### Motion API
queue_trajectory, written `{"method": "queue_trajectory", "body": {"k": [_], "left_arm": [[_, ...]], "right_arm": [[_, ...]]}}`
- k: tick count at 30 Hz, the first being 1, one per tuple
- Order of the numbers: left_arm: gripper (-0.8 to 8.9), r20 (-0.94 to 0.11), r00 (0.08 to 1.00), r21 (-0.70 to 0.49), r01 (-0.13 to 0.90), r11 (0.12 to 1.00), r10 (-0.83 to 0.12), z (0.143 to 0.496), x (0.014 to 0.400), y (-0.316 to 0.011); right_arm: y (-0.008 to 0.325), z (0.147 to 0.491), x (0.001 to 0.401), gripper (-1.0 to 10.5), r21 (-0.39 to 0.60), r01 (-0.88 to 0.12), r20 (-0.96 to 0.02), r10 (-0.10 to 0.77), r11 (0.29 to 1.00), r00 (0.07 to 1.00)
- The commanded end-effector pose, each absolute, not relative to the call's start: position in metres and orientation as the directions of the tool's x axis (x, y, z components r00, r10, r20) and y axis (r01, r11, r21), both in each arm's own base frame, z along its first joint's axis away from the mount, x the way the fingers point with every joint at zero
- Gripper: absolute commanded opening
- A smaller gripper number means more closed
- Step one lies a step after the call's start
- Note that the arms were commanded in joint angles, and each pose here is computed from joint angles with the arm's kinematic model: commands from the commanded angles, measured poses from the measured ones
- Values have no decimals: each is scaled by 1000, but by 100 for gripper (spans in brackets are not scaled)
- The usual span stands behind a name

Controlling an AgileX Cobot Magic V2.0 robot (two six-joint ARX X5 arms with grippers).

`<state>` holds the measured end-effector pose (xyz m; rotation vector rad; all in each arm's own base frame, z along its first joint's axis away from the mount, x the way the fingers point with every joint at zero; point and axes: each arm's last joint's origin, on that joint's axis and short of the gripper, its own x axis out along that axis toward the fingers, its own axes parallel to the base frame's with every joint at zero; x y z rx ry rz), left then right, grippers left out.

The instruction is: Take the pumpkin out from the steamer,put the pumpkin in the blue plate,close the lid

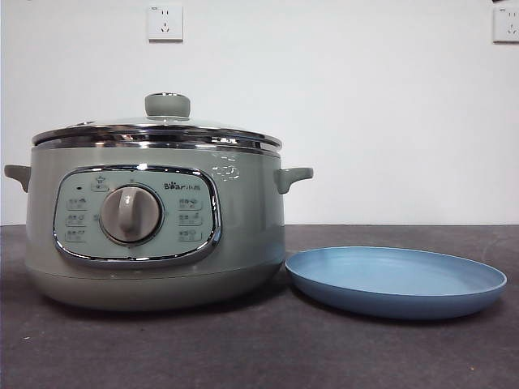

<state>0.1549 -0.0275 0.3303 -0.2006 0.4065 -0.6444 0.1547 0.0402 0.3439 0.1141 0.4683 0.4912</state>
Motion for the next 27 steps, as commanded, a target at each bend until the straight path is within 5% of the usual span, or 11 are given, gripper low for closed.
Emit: {"method": "queue_trajectory", "body": {"k": [1,7,18,27], "left_arm": [[416,-295,718,-319,548,773,-631,331,162,-33],[412,-362,694,-294,548,783,-622,332,188,-57],[409,-514,693,-57,561,826,-506,326,242,-120],[408,-605,649,-54,544,837,-461,295,271,-136]], "right_arm": [[41,344,157,517,220,-435,-407,487,873,773],[43,341,162,504,235,-438,-423,497,868,758],[44,339,164,504,238,-437,-434,497,868,751],[44,339,164,504,237,-437,-434,497,868,752]]}}
